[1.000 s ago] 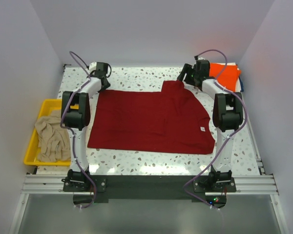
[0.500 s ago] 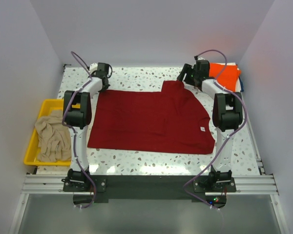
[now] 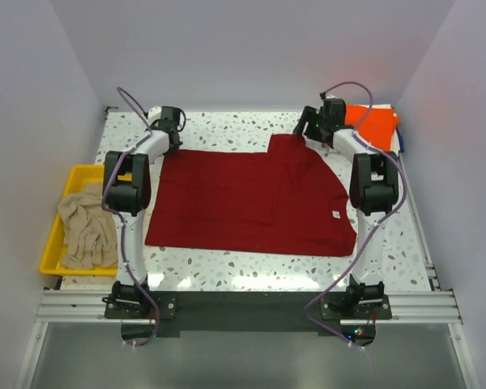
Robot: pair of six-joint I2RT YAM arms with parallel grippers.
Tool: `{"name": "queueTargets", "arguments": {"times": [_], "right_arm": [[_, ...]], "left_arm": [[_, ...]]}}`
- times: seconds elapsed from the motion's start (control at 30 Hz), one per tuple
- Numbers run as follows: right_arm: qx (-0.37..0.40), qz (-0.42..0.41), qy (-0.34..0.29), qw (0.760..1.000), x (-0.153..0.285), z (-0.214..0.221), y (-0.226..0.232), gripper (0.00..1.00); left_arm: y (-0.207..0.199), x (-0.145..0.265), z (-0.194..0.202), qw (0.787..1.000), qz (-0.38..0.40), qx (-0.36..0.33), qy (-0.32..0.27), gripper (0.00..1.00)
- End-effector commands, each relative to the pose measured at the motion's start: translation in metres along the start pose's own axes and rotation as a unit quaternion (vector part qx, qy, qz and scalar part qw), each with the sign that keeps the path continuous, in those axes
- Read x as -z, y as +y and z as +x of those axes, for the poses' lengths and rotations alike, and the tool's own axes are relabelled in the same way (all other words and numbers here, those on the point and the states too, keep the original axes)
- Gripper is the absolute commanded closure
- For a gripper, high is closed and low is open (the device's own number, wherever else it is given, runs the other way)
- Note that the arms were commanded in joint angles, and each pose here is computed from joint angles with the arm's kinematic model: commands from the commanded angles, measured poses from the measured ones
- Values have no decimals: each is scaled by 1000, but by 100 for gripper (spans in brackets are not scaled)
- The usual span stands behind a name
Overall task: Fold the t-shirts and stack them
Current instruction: Fold the tshirt
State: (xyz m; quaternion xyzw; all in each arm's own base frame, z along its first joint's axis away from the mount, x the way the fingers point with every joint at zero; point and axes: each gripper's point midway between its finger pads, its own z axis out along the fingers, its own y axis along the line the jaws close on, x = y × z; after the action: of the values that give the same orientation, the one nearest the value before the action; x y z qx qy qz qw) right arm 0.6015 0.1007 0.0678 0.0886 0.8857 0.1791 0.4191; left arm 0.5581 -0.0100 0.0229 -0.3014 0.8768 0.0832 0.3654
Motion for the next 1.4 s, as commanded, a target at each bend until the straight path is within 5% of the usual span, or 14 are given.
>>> {"name": "queueTargets", "arguments": {"times": [0.0,0.47,0.57,0.73,0.87,1.37], "right_arm": [[19,9,-7,1000,-6,-12,0,32],[-8,-13,10,1000,-36,-3,3,47],[-17,-23,6,1000,-33,-7,9,55],[-18,-36,-12,999,-16,-26,22,86],[-12,-40,-35,998,6,-48,33,97],[26,-31,-86,995,79,-87,49,99]], "left_arm": [[1,13,-3,1000,10,-4,0,100],[-1,16,-3,1000,23,-1,0,100],[-1,17,-4,1000,26,0,-1,100],[-2,23,-11,999,31,4,-9,100],[-4,27,-17,999,35,8,-16,100],[2,53,-39,998,49,29,-33,100]]}}
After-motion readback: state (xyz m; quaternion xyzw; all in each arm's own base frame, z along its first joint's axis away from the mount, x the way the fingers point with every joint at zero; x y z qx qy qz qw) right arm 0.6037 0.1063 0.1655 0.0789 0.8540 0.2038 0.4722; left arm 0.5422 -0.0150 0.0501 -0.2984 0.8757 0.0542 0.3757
